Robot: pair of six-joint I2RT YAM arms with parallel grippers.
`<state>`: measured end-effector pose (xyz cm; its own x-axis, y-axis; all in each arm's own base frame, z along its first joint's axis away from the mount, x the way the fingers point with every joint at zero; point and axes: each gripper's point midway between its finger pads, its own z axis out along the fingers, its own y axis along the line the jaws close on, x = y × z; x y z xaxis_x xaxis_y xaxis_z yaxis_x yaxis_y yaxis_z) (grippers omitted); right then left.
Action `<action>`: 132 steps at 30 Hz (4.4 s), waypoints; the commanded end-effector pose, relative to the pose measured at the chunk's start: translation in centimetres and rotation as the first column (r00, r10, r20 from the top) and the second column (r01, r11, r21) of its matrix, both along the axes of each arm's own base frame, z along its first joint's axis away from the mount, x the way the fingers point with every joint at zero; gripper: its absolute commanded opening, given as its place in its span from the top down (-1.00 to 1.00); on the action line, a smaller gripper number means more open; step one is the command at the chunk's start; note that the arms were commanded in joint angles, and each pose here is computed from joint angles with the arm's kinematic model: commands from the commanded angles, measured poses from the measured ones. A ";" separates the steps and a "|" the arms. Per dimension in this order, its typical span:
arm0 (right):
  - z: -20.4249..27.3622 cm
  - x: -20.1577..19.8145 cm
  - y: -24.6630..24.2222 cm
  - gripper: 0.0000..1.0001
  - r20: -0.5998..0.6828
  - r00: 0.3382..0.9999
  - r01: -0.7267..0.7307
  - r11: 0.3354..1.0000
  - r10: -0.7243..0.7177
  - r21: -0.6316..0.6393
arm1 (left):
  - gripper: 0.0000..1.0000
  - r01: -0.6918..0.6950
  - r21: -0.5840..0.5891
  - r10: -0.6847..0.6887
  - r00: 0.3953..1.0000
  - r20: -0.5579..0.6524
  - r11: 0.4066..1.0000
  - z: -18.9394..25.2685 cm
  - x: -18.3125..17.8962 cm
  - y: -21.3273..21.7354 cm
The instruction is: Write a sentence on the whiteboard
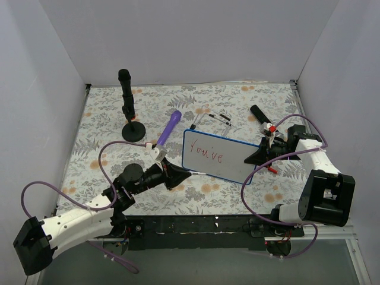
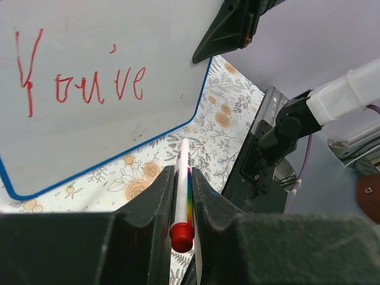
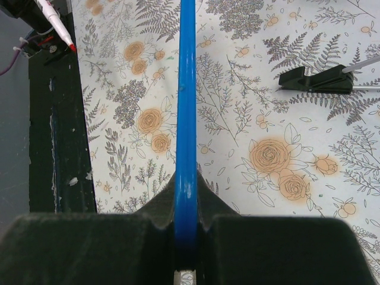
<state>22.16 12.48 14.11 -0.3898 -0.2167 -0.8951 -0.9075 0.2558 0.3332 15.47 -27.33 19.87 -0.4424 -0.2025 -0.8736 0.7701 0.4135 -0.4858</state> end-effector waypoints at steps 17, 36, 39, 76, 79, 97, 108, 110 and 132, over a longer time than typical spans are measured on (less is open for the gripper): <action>0.1 -0.9 0.2 0.97 0.001 1.000 -0.002 1.000 0.002 0.001 | 1.00 -0.085 0.008 0.081 0.975 0.206 0.996 2.9 -1.3 -4.3; 1.4 0.1 0.7 0.97 -0.047 0.996 0.081 0.995 -0.078 0.066 | 1.00 -0.311 -0.019 0.295 0.876 0.381 0.950 3.7 1.7 -8.1; 1.5 0.1 0.7 0.97 -0.054 0.996 0.079 0.994 -0.075 0.075 | 1.00 -0.327 -0.022 0.307 0.860 0.407 0.945 3.9 2.3 -8.8; 1.4 -0.1 0.8 0.97 -0.045 0.997 0.068 0.995 -0.065 0.072 | 1.00 -0.248 0.002 0.235 0.919 0.317 0.969 0.1 3.4 -11.2; 1.4 -0.1 0.7 0.97 -0.045 0.997 0.069 0.995 -0.066 0.072 | 1.00 -0.243 0.006 0.229 0.922 0.313 0.970 -0.1 3.4 -11.4; 1.4 -0.2 0.7 0.97 -0.044 0.997 0.069 0.995 -0.066 0.070 | 1.00 -0.246 0.029 0.224 0.920 0.321 0.969 -0.5 4.5 -11.9; 1.4 -0.2 0.7 0.97 -0.039 0.997 0.067 0.995 -0.065 0.069 | 1.00 -0.266 0.037 0.239 0.914 0.328 0.963 -0.4 5.4 -11.5; 1.4 -0.2 0.7 0.97 -0.039 0.997 0.067 0.995 -0.065 0.069 | 1.00 -0.270 0.043 0.242 0.914 0.327 0.962 -0.5 5.6 -11.3; 1.4 -0.2 0.7 0.97 -0.038 0.997 0.067 0.995 -0.064 0.069 | 1.00 -0.297 0.100 0.253 0.916 0.312 0.950 -2.4 5.9 -9.6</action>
